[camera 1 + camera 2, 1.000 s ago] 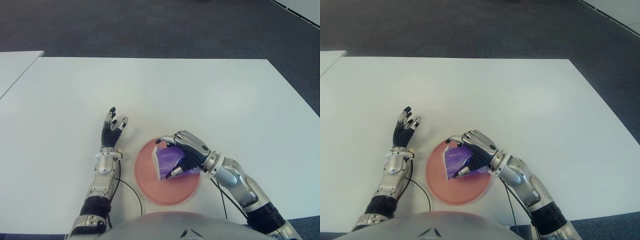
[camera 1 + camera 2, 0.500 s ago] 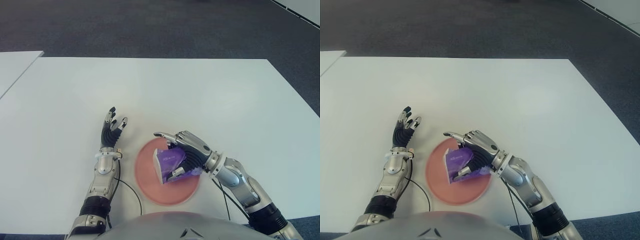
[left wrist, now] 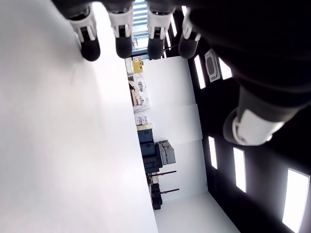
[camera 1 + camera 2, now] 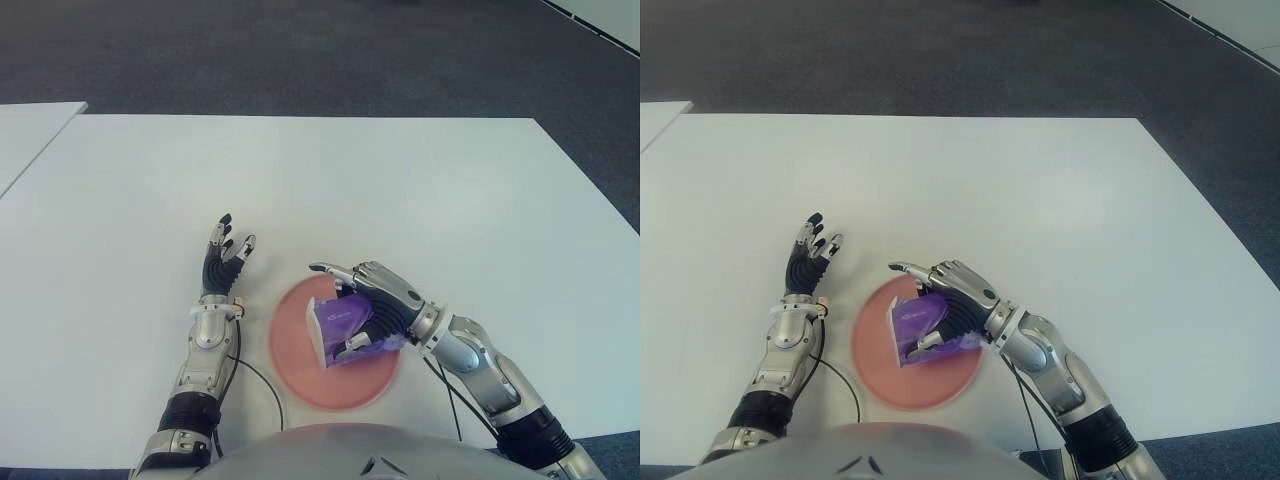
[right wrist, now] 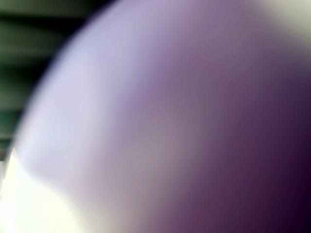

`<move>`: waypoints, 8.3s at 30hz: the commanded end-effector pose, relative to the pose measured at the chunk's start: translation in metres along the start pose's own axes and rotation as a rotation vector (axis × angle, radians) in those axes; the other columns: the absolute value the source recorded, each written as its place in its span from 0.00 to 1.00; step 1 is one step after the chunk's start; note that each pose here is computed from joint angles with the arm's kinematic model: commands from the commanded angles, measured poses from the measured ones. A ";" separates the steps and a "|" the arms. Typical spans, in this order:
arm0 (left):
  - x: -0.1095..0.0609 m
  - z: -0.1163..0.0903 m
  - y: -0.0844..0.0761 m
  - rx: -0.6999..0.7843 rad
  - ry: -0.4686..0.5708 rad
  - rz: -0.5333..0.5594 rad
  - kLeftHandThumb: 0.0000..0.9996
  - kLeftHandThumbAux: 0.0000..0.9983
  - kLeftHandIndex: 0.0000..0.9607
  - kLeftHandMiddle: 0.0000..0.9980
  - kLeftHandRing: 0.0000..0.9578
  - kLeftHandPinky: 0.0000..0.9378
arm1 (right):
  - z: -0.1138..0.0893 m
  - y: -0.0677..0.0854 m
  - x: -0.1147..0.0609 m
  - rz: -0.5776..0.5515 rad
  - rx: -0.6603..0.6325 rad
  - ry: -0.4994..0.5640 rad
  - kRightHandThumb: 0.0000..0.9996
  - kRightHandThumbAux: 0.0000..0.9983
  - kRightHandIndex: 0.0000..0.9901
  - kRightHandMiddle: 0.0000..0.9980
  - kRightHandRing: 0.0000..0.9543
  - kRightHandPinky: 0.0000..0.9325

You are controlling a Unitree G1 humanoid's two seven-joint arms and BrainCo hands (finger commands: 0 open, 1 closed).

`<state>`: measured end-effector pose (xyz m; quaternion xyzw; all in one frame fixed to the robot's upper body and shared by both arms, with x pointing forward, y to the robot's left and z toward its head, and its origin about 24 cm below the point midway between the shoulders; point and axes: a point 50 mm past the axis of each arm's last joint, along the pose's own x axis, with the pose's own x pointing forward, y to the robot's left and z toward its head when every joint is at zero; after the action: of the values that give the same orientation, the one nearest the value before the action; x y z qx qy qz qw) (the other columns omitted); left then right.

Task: Put the tissue paper into the plate.

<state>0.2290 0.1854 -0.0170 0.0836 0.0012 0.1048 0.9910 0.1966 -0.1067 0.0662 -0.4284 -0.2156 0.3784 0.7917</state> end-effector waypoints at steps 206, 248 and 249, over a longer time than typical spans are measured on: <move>0.004 0.003 0.004 -0.044 -0.015 0.026 0.08 0.55 0.00 0.00 0.00 0.00 | -0.134 0.020 -0.035 -0.809 0.782 0.701 0.05 0.47 0.00 0.00 0.00 0.00; 0.003 0.014 -0.002 -0.002 -0.057 0.010 0.05 0.52 0.00 0.00 0.00 0.00 | -0.137 0.027 -0.044 -0.760 0.808 0.612 0.03 0.46 0.00 0.00 0.00 0.00; 0.003 0.014 -0.002 0.000 -0.058 0.008 0.05 0.52 0.00 0.00 0.00 0.00 | -0.136 0.027 -0.044 -0.763 0.808 0.612 0.03 0.46 0.00 0.00 0.00 0.00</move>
<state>0.2349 0.1814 -0.0011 0.0798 -0.0358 0.1029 0.9908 0.2641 -0.2022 -0.0105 -0.0909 -0.0068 -0.0137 0.9957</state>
